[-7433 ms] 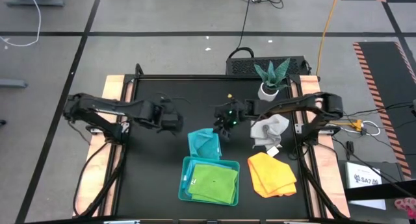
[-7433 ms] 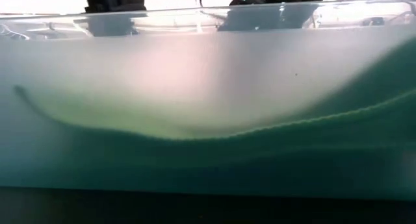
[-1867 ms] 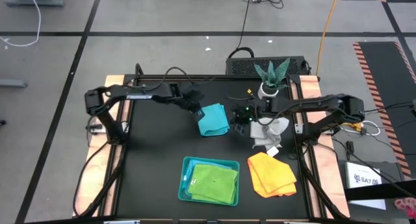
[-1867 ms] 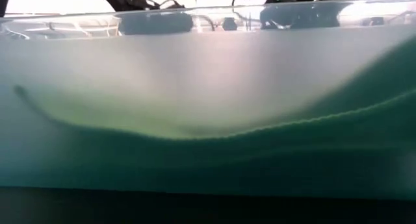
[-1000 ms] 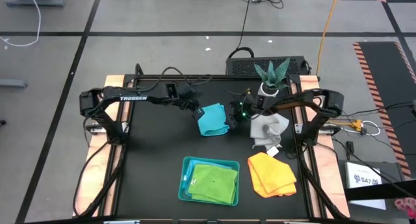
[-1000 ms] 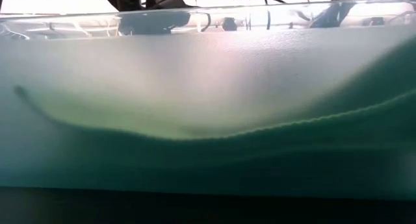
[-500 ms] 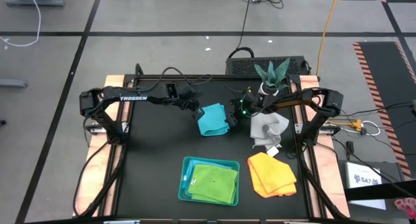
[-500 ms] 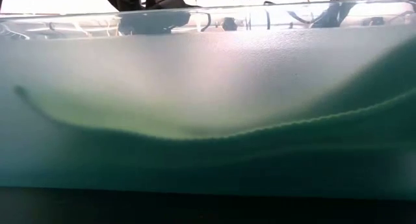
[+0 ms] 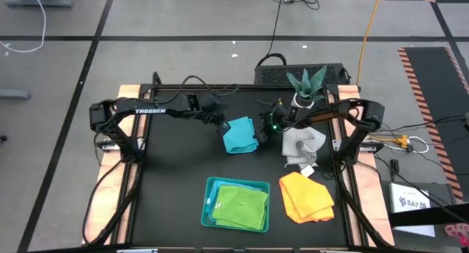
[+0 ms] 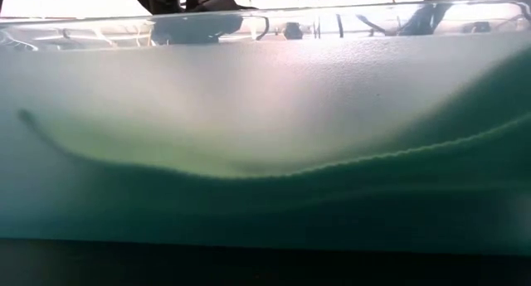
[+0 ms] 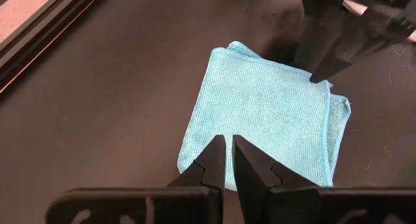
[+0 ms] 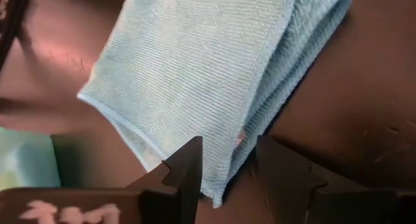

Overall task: Fold microfiber towels
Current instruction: Fold the blue microfiber cloth

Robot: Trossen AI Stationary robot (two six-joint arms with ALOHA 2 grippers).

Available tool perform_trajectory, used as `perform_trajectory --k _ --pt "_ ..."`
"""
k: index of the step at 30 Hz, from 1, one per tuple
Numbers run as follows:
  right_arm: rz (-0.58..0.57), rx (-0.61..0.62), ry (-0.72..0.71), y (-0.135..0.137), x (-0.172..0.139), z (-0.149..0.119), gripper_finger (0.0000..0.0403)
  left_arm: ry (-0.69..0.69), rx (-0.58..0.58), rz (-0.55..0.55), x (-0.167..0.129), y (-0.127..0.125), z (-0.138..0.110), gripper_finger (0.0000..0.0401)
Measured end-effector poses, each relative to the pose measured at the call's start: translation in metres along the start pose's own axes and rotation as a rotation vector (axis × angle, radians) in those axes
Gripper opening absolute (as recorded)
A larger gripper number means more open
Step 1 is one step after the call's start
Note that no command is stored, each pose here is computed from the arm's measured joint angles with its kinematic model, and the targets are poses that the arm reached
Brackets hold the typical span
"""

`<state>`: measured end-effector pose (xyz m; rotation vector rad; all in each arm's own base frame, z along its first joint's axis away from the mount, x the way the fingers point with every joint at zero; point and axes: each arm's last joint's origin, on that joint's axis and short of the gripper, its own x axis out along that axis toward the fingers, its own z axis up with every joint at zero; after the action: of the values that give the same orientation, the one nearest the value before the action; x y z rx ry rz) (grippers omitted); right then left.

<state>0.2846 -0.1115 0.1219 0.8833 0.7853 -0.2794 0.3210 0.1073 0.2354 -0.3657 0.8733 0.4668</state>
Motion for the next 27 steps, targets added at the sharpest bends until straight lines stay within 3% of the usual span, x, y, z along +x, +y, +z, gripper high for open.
perform_trajectory --k 27 --pt "0.065 0.037 0.002 -0.0042 0.0109 0.0017 0.0136 0.0 -0.002 0.0 0.0 0.0 0.0 0.0031"
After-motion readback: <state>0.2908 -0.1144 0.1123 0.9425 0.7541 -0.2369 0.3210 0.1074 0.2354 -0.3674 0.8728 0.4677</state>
